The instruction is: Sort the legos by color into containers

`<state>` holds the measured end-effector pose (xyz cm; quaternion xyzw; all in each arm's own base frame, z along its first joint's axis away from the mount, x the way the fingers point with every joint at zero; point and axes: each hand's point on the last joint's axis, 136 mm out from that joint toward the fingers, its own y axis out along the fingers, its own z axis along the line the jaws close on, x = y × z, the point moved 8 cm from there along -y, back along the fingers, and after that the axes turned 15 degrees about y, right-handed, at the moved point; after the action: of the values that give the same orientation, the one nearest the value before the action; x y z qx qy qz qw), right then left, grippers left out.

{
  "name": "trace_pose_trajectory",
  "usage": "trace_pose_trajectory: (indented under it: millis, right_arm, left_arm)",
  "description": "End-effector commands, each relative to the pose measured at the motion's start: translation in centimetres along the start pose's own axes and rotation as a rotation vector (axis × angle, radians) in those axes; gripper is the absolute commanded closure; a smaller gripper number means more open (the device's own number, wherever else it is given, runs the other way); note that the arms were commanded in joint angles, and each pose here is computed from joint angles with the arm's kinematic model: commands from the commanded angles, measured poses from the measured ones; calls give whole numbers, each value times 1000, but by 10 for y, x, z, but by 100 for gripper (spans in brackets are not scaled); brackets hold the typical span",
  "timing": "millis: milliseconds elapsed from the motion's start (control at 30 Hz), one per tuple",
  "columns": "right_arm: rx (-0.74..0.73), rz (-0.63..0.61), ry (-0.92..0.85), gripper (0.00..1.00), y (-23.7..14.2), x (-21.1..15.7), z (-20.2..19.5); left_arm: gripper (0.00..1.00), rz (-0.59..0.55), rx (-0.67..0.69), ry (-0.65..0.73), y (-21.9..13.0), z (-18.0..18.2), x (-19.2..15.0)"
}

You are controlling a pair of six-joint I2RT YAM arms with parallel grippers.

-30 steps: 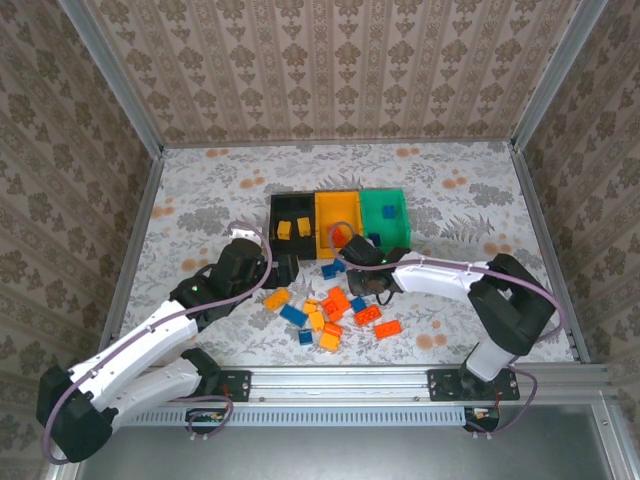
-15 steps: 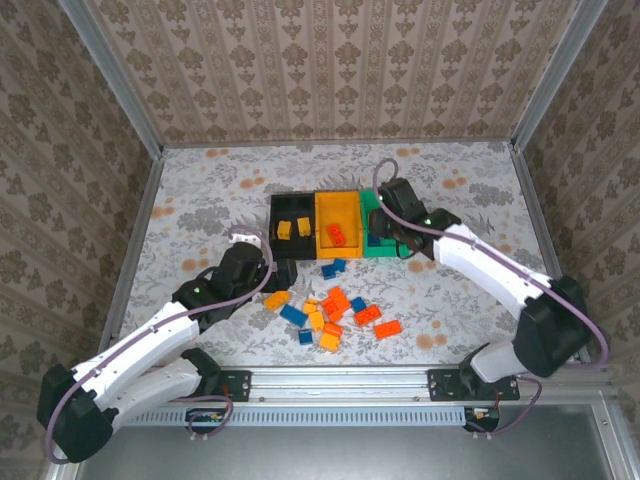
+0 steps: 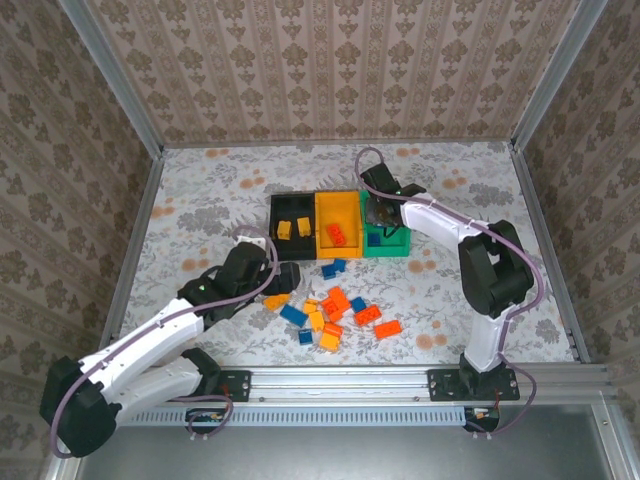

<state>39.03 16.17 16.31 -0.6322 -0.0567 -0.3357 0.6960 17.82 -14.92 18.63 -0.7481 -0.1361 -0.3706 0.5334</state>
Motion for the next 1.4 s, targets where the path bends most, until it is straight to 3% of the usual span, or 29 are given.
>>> trace_pose_trajectory:
  millis: [0, 100, 233, 600, 1000, 1167, 1367]
  right_arm:
    - [1, -19, 9, 46, -12, 8, 3]
    - [32, -29, 18, 34, -24, 10, 3]
    - [98, -30, 25, 27, -45, 4, 1]
    - [180, 5, 6, 24, -72, -47, -25]
    - [178, 6, 16, 23, -76, -58, -38]
    - [176, -19, 10, 22, -81, -54, -39]
    - [181, -35, 11, 22, -85, -50, -39]
  left_arm:
    - [0, 7, -10, -2, 2, 1, -1]
    - [0, 11, -20, 5, 3, -1, -1]
    - [0, 42, -31, 21, 5, -3, -1]
    - [2, 240, 15, 152, 24, -15, -32]
    - [6, 406, 204, 281, 62, -6, -42]
    - [16, 436, 216, 273, 69, -5, -45]
    - [35, 466, 224, 251, 70, 1, -54]
